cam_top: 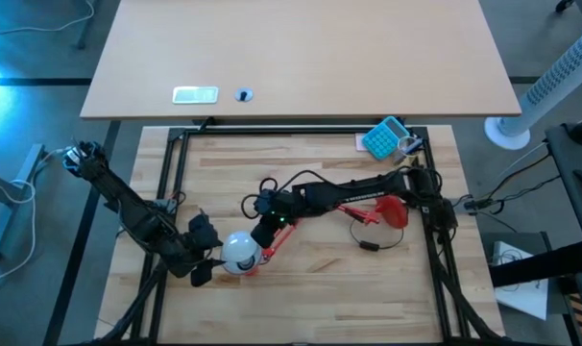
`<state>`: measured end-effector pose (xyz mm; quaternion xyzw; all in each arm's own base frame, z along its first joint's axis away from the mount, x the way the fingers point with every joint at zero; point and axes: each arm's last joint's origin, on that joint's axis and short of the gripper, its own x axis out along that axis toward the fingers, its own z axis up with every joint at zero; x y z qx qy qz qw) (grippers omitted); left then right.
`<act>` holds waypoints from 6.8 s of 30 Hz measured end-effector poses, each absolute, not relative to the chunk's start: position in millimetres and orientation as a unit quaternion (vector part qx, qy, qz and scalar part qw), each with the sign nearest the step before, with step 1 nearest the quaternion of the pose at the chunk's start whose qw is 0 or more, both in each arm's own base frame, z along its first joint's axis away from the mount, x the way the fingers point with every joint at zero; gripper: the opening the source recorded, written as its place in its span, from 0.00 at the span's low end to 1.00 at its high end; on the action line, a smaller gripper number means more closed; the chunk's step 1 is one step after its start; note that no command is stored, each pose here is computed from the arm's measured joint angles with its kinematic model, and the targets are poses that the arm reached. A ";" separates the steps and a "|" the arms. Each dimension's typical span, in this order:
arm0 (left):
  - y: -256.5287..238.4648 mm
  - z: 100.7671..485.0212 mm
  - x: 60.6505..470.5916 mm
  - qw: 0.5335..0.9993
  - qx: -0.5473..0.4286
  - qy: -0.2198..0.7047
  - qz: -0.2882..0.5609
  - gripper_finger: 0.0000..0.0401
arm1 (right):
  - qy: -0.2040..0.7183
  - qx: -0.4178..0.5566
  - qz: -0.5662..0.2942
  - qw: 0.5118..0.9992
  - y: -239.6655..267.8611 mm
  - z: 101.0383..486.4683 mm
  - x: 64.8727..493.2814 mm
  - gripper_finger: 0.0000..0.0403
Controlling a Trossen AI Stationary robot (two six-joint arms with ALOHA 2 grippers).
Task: Screw lightbulb
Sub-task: Insert the lightbulb into the orange desk lamp
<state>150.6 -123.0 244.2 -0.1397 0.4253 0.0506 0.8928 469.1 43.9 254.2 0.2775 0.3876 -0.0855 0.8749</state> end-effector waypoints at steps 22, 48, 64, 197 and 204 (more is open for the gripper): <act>-120.5 245.5 155.3 0.887 -0.188 0.417 0.068 0.01 | 0.378 0.300 -0.080 0.872 53.4 245.8 475.8 0.00; -100.0 236.8 162.5 0.879 -0.155 0.439 0.104 0.00 | 0.375 0.347 -0.071 0.857 88.4 268.5 471.5 0.00; -97.9 251.1 131.4 0.864 -0.194 0.462 0.055 0.00 | 0.417 0.346 -0.108 0.834 79.6 272.8 464.1 0.00; -120.0 257.7 132.6 0.886 -0.163 0.433 0.001 0.00 | 0.389 0.268 -0.106 0.875 39.1 259.8 483.3 0.00; -122.1 257.3 134.8 0.890 -0.173 0.423 -0.006 0.00 | 0.335 0.287 -0.067 0.895 44.5 264.0 495.2 0.00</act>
